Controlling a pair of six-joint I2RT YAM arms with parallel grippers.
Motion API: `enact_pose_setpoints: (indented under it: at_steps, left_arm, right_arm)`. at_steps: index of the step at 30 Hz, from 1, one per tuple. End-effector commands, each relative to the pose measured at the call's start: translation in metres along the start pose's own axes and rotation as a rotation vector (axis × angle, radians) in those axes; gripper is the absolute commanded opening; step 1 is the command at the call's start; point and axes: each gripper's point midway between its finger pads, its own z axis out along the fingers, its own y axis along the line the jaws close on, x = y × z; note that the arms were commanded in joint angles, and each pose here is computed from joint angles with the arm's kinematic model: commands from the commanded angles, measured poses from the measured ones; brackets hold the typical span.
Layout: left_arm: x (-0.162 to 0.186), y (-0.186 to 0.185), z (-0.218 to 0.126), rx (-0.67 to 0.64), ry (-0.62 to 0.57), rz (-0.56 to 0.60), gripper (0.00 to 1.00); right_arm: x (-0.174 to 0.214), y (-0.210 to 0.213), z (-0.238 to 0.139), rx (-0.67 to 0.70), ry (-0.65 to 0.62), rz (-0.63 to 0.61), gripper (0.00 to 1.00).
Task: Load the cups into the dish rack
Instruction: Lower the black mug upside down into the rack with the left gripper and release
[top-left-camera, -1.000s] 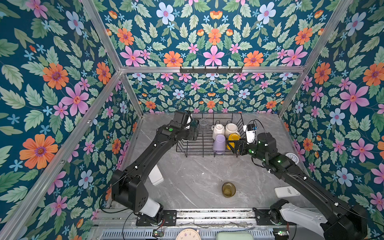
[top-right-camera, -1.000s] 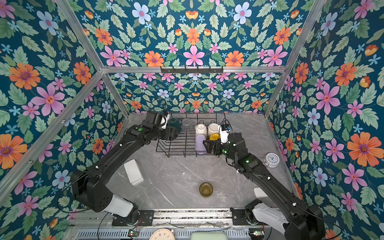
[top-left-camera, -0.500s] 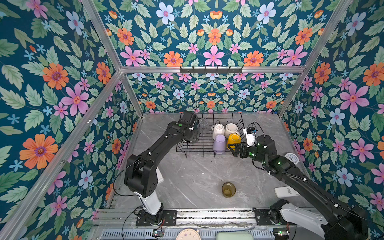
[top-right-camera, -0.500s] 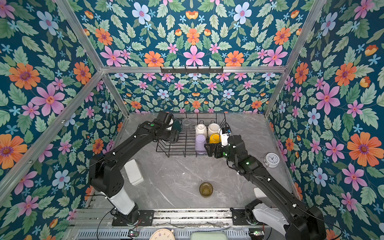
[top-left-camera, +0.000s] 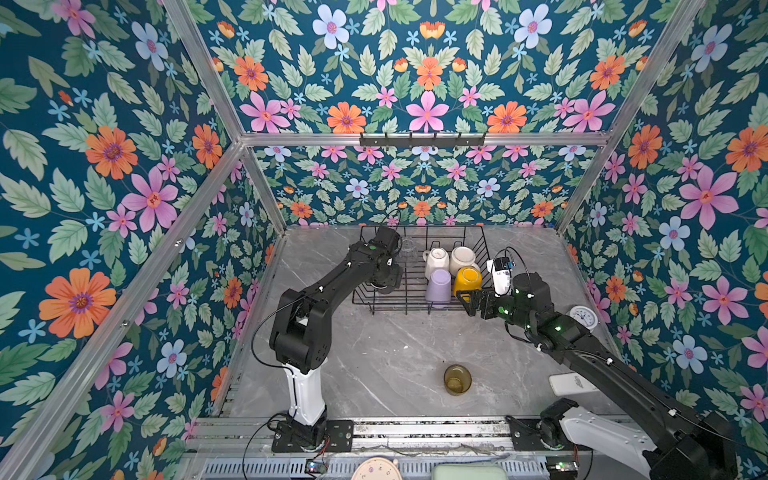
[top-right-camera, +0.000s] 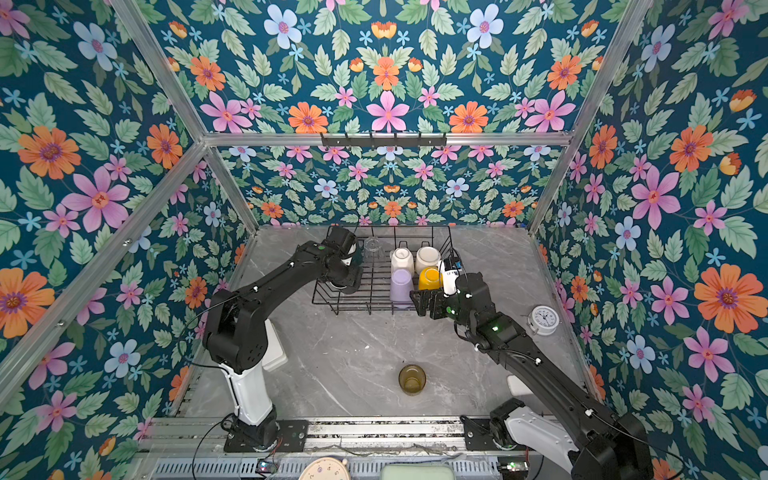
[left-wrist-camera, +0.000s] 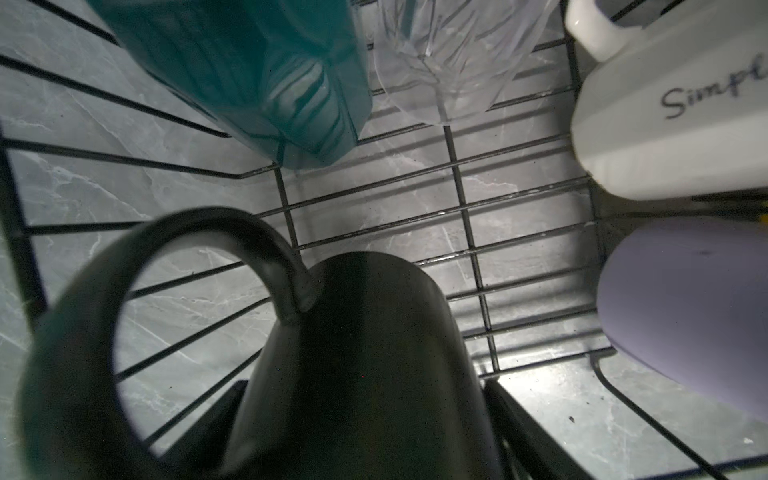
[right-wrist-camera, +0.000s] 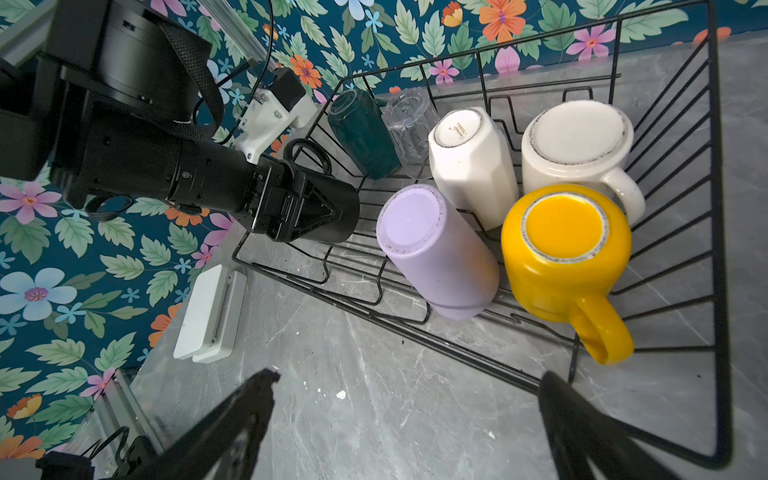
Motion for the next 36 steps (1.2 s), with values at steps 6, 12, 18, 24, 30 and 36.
enact_pose_setpoints:
  at_steps: [6, 12, 18, 24, 30, 36]
  left_arm:
    - [0.000, 0.003, 0.014, -0.028, 0.015, 0.005, 0.04]
    - [0.004, 0.002, 0.024, -0.031, 0.038, 0.007, 0.23]
    - [0.009, 0.003, 0.034, -0.037, 0.060, 0.009, 0.49]
    - [0.011, 0.007, 0.037, -0.063, 0.064, 0.009, 0.72]
    - [0.010, 0.010, 0.037, -0.083, 0.057, 0.008, 0.86]
    - [0.009, 0.013, 0.035, -0.096, 0.053, 0.006, 0.94]
  right_arm:
    - [-0.001, 0.001, -0.002, 0.000, -0.007, -0.009, 0.99]
    - [-0.004, 0.002, -0.002, -0.002, -0.011, -0.010, 0.99]
    - [-0.004, 0.004, 0.002, -0.016, 0.001, -0.007, 0.99]
    - [-0.003, 0.002, 0.002, -0.006, 0.000, -0.011, 0.99]
    - [-0.004, 0.004, 0.003, -0.016, 0.004, -0.011, 0.99]
    - [-0.004, 0.005, 0.003, -0.015, 0.005, -0.014, 0.99]
